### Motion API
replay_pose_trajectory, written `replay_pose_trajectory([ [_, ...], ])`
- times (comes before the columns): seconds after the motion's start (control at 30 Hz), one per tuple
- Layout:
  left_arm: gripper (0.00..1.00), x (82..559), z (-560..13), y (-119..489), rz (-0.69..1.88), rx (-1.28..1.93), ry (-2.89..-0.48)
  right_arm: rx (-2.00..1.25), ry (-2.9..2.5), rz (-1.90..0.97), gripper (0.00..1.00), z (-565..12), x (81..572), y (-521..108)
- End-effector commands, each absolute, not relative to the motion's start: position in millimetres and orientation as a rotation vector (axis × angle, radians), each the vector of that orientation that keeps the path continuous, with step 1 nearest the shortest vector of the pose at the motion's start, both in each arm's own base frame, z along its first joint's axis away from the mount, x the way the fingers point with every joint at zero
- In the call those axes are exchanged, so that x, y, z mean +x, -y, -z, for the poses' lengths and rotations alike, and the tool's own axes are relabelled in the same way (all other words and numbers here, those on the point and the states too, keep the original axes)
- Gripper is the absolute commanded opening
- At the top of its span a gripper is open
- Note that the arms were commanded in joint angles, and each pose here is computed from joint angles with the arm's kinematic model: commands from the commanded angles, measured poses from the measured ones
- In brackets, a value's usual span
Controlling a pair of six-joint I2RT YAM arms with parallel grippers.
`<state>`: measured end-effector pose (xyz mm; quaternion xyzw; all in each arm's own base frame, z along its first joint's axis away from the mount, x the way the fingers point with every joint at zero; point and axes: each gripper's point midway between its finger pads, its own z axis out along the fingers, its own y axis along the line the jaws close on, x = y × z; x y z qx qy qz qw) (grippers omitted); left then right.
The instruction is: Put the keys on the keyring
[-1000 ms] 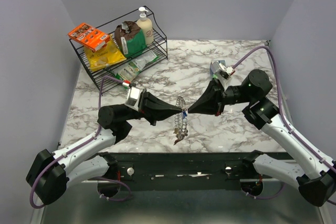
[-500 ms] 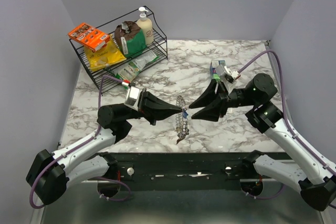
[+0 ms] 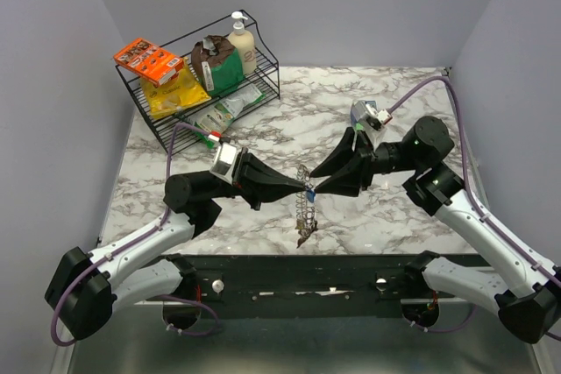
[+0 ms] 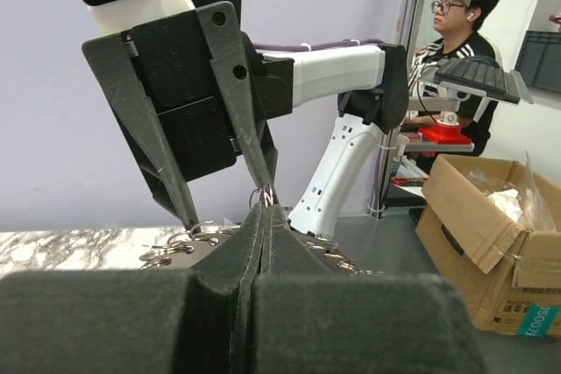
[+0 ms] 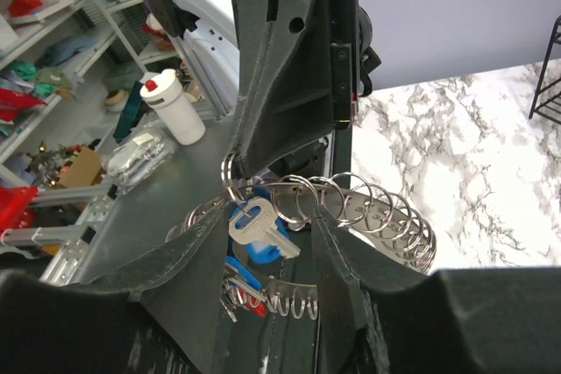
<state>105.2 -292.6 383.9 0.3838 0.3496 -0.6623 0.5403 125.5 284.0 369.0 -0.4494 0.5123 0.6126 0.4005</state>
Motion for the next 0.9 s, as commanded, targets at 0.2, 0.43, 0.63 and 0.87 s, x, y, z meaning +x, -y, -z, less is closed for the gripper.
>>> replay_pose_trajectory([
  [0.2,0.00,97,-407,287,1.565,0.934,-0.727,-1.177,-1.248,-1.584,0.27,-381,117,-285],
  [0.43,0.00,96,-409,286,1.557,0.933,-0.724,-1.174,-1.265,-1.572,0.04,-374,116,-283],
  [0.63,0.00,97,-411,286,1.551,0.931,-0.719,-1.173,-1.279,-1.563,0.00,-368,115,-282],
  [0.87,0.00,97,-413,286,1.547,0.932,-0.710,-1.169,-1.305,-1.555,0.01,-357,114,-280],
])
